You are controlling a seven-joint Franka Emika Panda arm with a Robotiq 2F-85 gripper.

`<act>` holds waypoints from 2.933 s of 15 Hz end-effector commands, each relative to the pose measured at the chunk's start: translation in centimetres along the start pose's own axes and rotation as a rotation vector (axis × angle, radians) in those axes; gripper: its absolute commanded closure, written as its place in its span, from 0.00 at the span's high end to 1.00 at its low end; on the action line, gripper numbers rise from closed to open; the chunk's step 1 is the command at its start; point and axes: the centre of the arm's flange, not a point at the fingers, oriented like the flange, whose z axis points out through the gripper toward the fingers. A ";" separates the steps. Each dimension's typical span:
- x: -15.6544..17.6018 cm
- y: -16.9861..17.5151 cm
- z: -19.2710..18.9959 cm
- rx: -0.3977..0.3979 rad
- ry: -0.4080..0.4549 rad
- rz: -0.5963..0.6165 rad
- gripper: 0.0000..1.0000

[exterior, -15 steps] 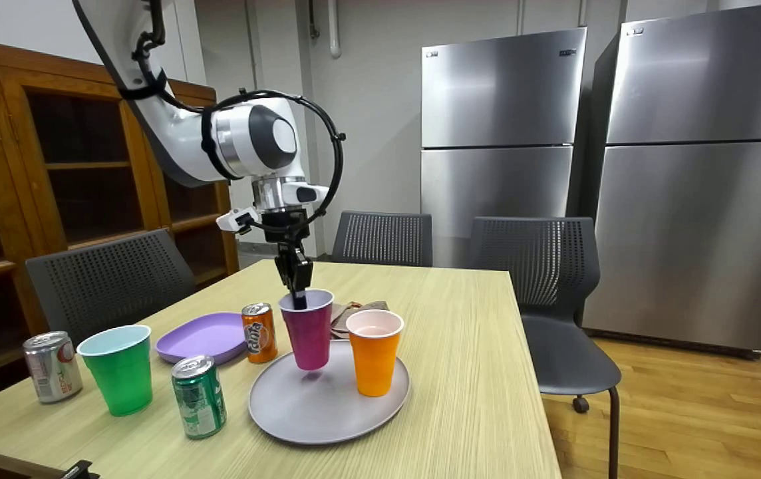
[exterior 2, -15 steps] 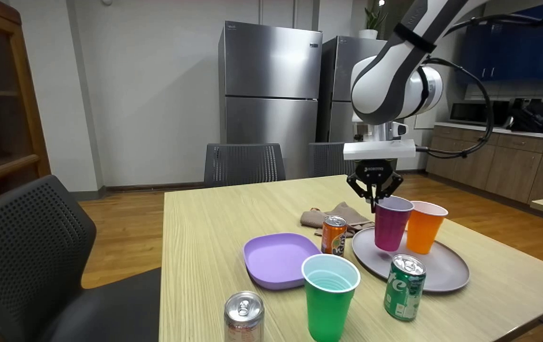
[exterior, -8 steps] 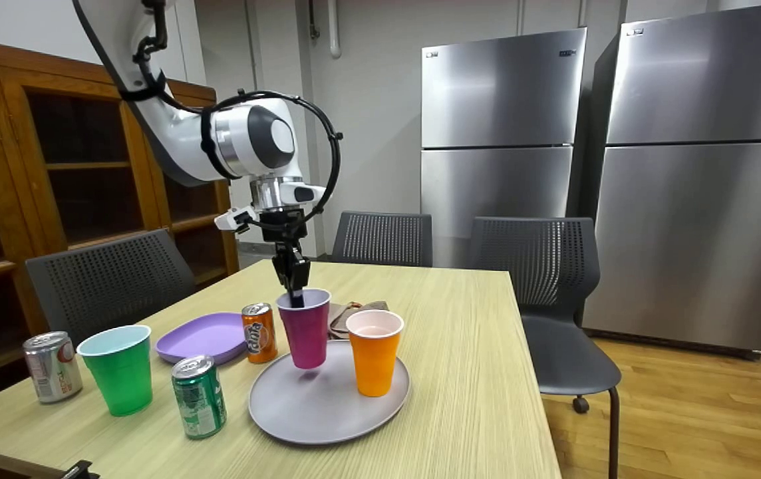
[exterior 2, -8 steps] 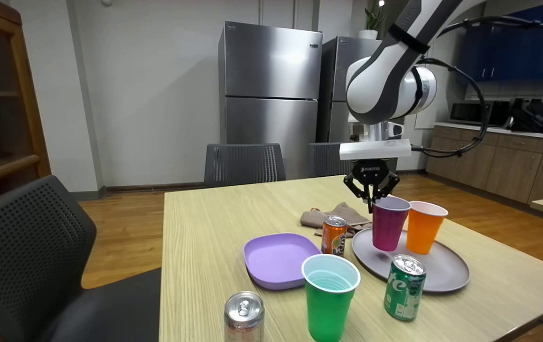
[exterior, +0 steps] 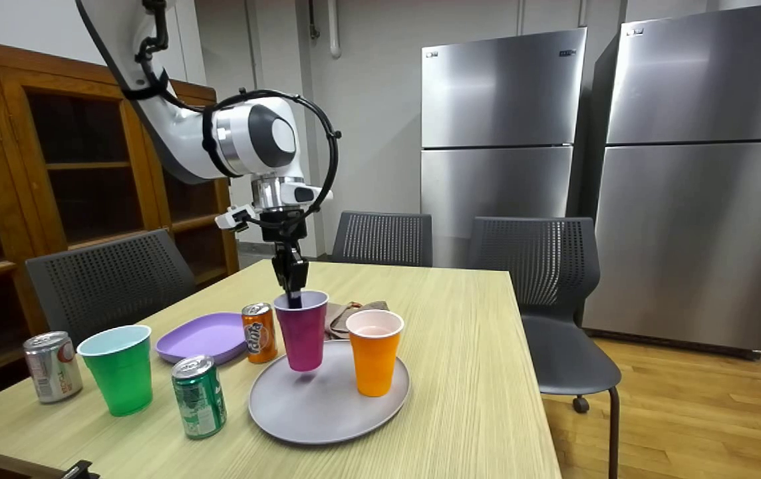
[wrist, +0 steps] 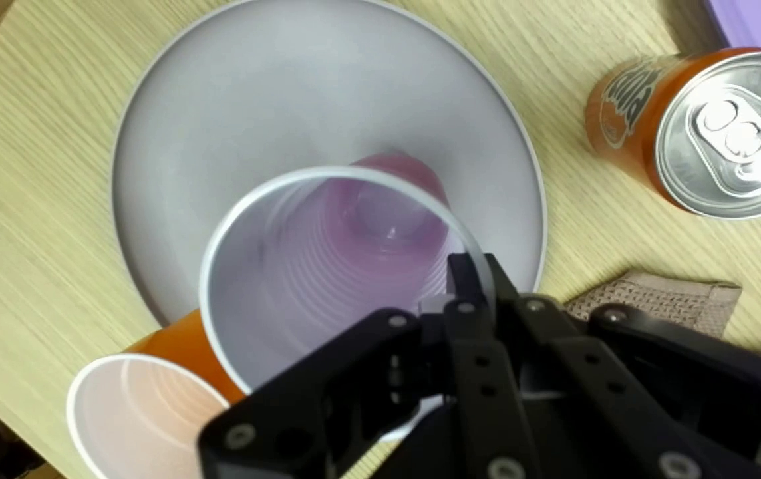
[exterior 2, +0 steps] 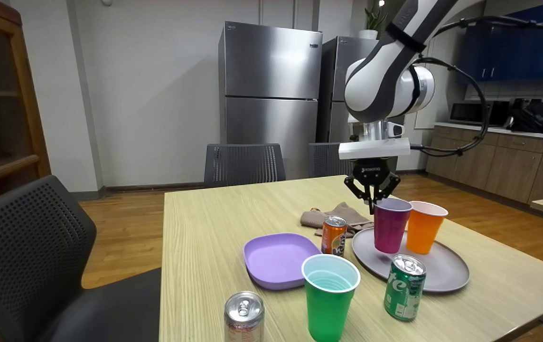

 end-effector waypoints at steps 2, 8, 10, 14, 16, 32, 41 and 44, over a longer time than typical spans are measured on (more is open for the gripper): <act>3.6 -1.0 2.9 -0.019 -0.033 0.016 0.01; 5.5 -1.3 4.0 -0.024 -0.040 0.036 0.01; 5.8 -1.4 4.0 -0.022 -0.038 0.035 0.01; 6.2 -1.5 4.0 -0.019 -0.036 0.033 0.10; 5.6 -1.2 3.5 -0.016 -0.037 0.032 0.37; 2.2 4.0 -1.6 0.055 -0.008 0.022 1.00; 1.0 4.7 -2.7 0.052 -0.002 0.030 1.00; 0.9 4.7 -2.6 0.052 -0.002 0.029 1.00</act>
